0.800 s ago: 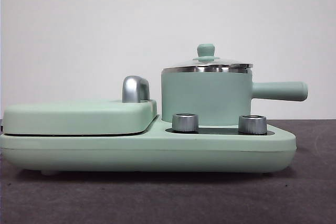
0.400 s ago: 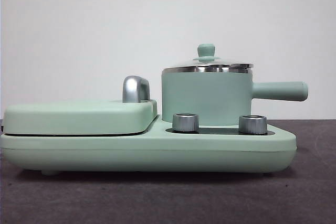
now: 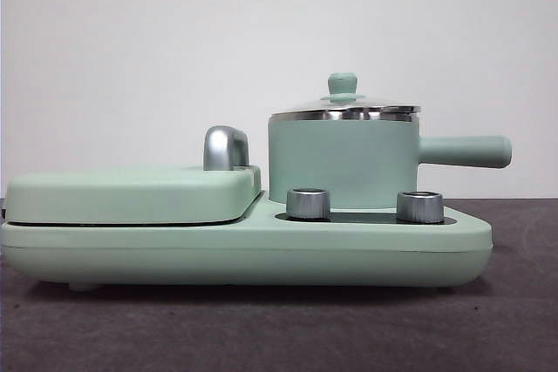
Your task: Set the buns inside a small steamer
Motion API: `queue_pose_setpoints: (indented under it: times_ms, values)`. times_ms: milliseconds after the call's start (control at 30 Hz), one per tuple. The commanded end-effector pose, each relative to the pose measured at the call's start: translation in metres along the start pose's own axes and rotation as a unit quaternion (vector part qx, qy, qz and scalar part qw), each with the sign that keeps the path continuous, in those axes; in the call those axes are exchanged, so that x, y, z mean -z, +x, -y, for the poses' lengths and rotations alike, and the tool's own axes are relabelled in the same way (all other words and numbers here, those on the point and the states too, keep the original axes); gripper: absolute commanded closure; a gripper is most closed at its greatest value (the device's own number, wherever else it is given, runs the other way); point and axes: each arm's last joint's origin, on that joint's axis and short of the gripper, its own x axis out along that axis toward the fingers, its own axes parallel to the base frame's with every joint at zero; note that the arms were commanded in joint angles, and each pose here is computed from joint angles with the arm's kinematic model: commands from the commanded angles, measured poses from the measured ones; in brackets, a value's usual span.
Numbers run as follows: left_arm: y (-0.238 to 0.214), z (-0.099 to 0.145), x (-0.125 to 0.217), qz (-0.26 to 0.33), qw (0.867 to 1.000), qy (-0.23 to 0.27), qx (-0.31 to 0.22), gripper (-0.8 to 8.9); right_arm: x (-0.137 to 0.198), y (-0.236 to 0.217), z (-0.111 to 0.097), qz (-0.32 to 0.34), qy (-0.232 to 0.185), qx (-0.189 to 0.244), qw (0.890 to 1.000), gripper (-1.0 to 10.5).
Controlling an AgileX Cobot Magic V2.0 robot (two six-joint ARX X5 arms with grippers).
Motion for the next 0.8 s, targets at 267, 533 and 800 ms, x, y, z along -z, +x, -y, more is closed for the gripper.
queue_pose_setpoints:
  times_ms: [267,533,800]
  values:
    - [0.002,0.000,0.007,-0.012,1.000,0.000,-0.004,8.07,-0.001,0.009,0.001,0.026,0.014,0.053,0.998,9.2]
    - [0.002,0.000,0.007,-0.012,1.000,0.000,-0.004,8.07,0.006,0.059,0.044,0.145,0.016,0.274,0.951,9.2]
    - [0.002,0.000,0.007,-0.012,1.000,0.000,-0.004,8.07,0.053,0.108,0.098,0.214,-0.023,0.362,0.907,9.2]
